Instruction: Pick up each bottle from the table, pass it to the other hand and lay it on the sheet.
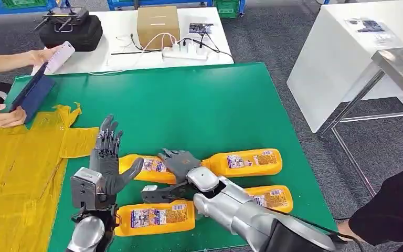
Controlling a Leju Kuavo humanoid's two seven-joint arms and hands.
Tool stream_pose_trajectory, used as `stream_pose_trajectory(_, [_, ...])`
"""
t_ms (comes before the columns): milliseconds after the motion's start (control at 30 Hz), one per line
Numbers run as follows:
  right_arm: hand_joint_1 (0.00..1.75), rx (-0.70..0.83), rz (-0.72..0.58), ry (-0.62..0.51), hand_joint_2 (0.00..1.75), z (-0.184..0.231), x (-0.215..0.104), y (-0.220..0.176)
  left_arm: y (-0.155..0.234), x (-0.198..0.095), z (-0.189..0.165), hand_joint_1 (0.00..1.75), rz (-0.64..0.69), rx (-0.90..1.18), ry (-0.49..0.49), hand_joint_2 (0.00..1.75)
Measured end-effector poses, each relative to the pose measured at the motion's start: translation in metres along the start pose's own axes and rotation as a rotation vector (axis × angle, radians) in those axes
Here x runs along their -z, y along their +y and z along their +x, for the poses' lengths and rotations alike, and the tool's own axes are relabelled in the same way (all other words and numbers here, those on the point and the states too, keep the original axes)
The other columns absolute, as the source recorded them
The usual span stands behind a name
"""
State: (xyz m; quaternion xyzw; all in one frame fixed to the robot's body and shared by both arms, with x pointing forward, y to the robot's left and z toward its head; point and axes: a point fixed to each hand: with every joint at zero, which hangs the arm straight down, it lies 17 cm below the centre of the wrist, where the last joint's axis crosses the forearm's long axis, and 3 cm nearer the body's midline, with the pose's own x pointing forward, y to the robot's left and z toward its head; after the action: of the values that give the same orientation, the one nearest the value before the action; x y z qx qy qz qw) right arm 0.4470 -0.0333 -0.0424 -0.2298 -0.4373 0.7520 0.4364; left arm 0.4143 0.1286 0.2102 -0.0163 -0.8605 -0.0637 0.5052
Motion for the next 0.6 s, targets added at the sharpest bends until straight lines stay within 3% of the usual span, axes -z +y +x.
stream_pose_trajectory(67, [1.75,0.167,-0.304,-0.015,1.75,0.008,-0.005,-0.035,0.000,-0.004,-0.001,0.00,0.004,0.000,0.011,1.75])
stream_pose_trajectory(167, [1.75,0.302,-0.510,-0.008,1.75,0.001,-0.020,-0.063,0.001,-0.008,0.001,0.00,0.010,0.005,0.012,1.75])
stream_pose_trajectory(367, [1.75,0.438,-0.665,0.029,1.75,-0.019,-0.040,-0.079,0.002,-0.012,0.003,0.00,0.013,0.007,0.010,1.75])
stream_pose_trajectory(600, [1.75,0.502,-0.697,0.071,1.75,-0.034,-0.048,-0.077,0.002,-0.014,0.003,0.00,0.015,0.006,0.011,1.75])
